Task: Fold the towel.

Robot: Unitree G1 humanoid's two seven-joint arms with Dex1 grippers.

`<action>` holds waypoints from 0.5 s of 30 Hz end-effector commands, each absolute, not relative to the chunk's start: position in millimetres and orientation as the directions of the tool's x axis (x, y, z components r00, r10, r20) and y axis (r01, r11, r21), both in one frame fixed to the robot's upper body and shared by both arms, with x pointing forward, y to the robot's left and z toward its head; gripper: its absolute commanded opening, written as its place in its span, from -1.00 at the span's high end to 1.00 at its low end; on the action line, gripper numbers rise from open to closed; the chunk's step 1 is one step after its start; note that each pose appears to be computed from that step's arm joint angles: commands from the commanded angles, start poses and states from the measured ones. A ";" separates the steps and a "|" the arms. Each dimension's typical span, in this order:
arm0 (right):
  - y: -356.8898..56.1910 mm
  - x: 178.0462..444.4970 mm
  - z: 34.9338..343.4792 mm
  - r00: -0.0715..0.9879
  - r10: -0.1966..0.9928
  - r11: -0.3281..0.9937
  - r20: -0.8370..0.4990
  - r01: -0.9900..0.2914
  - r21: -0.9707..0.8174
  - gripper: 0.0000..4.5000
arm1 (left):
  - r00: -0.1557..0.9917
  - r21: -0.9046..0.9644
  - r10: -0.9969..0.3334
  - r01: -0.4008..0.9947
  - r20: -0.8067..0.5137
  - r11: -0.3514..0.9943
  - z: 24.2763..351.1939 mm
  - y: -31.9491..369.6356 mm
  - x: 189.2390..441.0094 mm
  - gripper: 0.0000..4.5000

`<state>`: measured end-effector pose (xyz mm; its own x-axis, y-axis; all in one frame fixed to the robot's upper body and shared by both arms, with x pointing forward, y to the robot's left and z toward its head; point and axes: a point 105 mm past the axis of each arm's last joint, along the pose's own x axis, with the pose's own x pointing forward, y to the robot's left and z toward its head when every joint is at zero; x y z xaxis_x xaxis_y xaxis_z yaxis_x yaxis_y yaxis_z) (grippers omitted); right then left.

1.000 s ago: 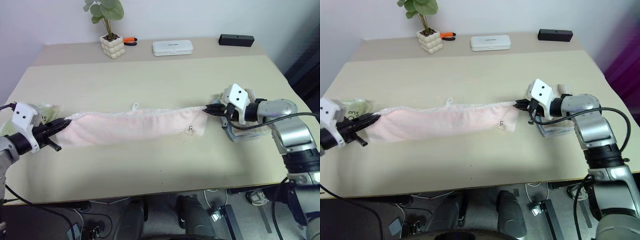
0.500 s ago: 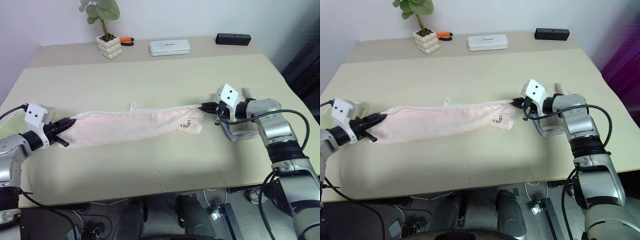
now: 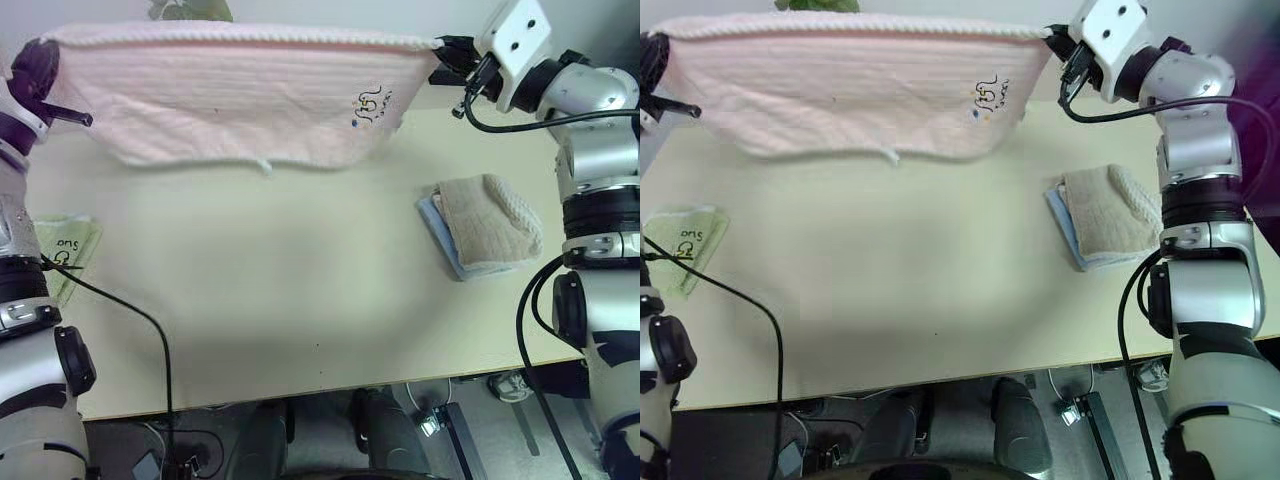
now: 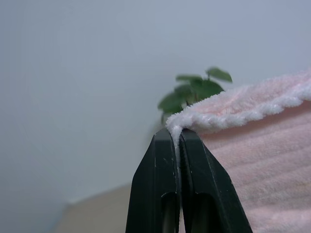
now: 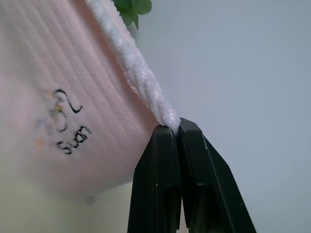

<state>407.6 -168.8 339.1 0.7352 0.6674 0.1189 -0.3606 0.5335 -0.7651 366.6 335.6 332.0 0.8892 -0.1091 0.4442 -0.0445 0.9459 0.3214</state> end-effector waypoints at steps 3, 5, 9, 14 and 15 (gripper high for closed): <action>-173.5 381.3 295.8 0.674 0.738 0.457 -0.030 -0.533 -0.712 0.98 | 0.938 0.368 -0.225 0.118 0.264 0.922 275.9 344.8 335.8 1.00; -173.1 367.1 266.3 0.630 0.765 0.403 -0.132 -0.629 -0.665 0.98 | 0.952 0.409 -0.278 0.207 0.124 0.889 241.3 340.8 322.7 1.00; -182.2 330.6 209.4 0.522 0.784 0.326 -0.336 -0.806 -0.494 0.98 | 0.933 0.414 -0.329 0.359 -0.144 0.836 184.1 341.4 285.8 1.00; -193.1 297.9 178.0 0.423 0.768 0.274 -0.481 -0.895 -0.351 0.98 | 0.883 0.343 -0.355 0.450 -0.307 0.825 156.6 342.5 252.9 1.00; -193.3 295.7 177.6 0.418 0.768 0.273 -0.485 -0.899 -0.341 0.98 | 0.879 0.333 -0.358 0.455 -0.314 0.826 155.9 342.1 250.6 1.00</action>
